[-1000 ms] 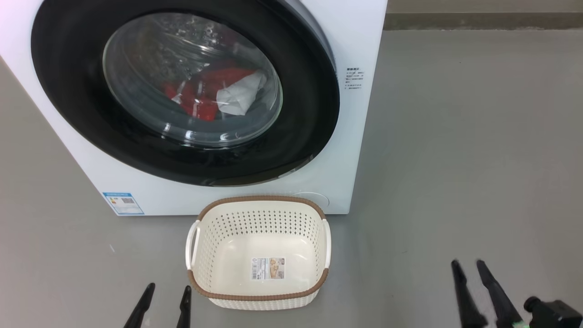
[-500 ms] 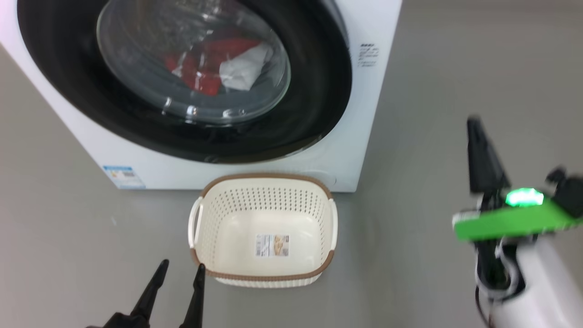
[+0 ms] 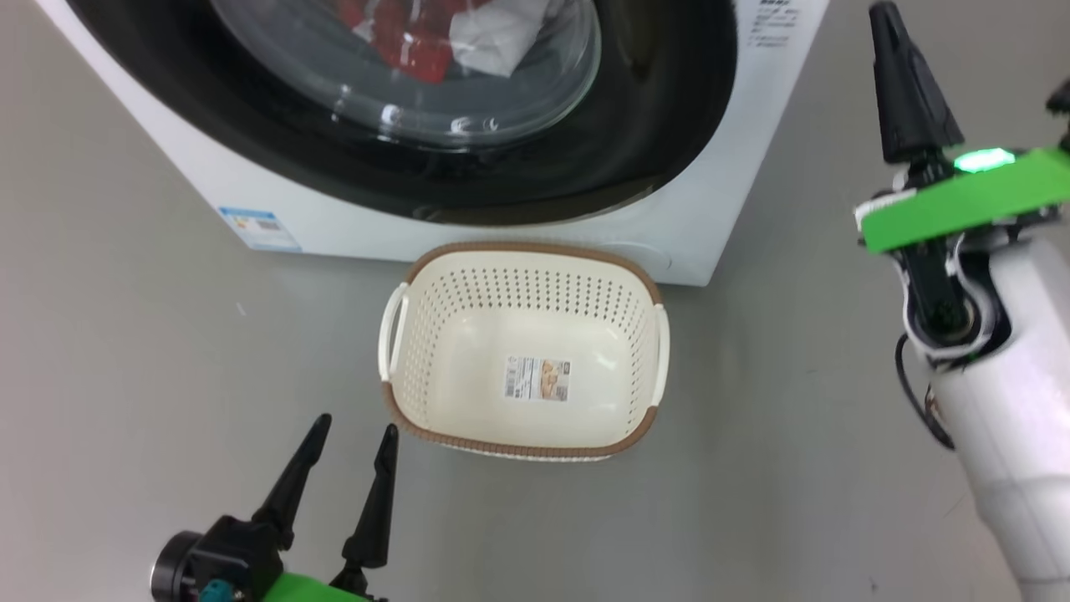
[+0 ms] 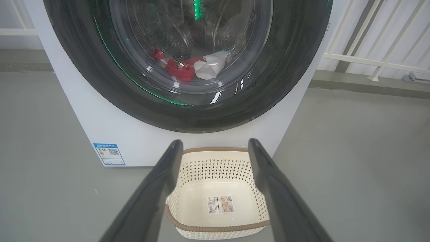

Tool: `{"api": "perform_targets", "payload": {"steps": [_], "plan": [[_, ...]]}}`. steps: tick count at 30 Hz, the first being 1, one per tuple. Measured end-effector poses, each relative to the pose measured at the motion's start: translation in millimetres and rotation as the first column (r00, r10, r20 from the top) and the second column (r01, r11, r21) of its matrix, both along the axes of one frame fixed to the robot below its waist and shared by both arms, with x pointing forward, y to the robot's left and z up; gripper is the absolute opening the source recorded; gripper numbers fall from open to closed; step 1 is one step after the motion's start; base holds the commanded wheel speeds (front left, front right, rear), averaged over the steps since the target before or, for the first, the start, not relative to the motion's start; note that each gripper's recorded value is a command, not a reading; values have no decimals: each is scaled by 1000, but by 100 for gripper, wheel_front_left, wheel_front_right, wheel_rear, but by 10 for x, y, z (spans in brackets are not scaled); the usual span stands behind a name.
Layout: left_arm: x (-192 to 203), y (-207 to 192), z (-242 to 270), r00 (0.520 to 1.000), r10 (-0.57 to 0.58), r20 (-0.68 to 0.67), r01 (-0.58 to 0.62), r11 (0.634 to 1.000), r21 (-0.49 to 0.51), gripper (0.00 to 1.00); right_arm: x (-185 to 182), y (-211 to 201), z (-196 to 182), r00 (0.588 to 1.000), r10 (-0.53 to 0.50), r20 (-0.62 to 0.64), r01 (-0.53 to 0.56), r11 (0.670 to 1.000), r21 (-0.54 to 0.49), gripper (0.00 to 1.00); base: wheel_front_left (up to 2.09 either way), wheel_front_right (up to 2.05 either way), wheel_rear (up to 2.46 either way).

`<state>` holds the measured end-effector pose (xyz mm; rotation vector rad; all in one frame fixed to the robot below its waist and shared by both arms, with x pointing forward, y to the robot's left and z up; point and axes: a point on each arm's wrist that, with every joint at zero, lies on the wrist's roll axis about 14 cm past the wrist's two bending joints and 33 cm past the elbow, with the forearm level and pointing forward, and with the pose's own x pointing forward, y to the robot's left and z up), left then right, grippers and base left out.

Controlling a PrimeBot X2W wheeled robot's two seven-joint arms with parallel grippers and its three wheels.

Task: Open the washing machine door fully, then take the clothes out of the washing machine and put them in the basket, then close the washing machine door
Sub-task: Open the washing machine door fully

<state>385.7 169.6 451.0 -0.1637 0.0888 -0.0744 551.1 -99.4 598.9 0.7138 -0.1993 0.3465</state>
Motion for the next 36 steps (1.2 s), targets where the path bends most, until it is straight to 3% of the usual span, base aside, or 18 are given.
{"api": "perform_targets", "payload": {"steps": [5, 11, 21, 26, 29, 36], "plan": [[56, 48, -63, 1000, 10, -17, -10, 1000, 2, 100, 205, 223, -72, 992, 107, -73, -105, 994, 36, 0, 0, 0, 0], [139, 89, -133, 999, 19, -33, -19, 1000, 4, 100, 433, 395, -195, 954, 242, -180, -220, 967, 130, 0, 0, 0, 0], [197, 142, -271, 997, 34, -70, -34, 999, 0, 100, 673, 562, -181, 841, 473, -265, -372, 859, 353, 0, 0, 0, 0], [252, 130, -295, 997, 29, -73, -29, 1000, -4, 100, 745, 669, -293, 765, 557, -324, -427, 815, 393, 0, 0, 0, 0], [263, 138, -317, 996, 30, -79, -30, 1000, -2, 100, 784, 724, -398, 726, 581, -368, -444, 805, 394, 0, 0, 0, 0], [248, 170, -339, 995, 40, -88, -41, 999, -4, 100, 855, 780, -410, 695, 600, -397, -463, 795, 390, 0, 0, 0, 0]]}}
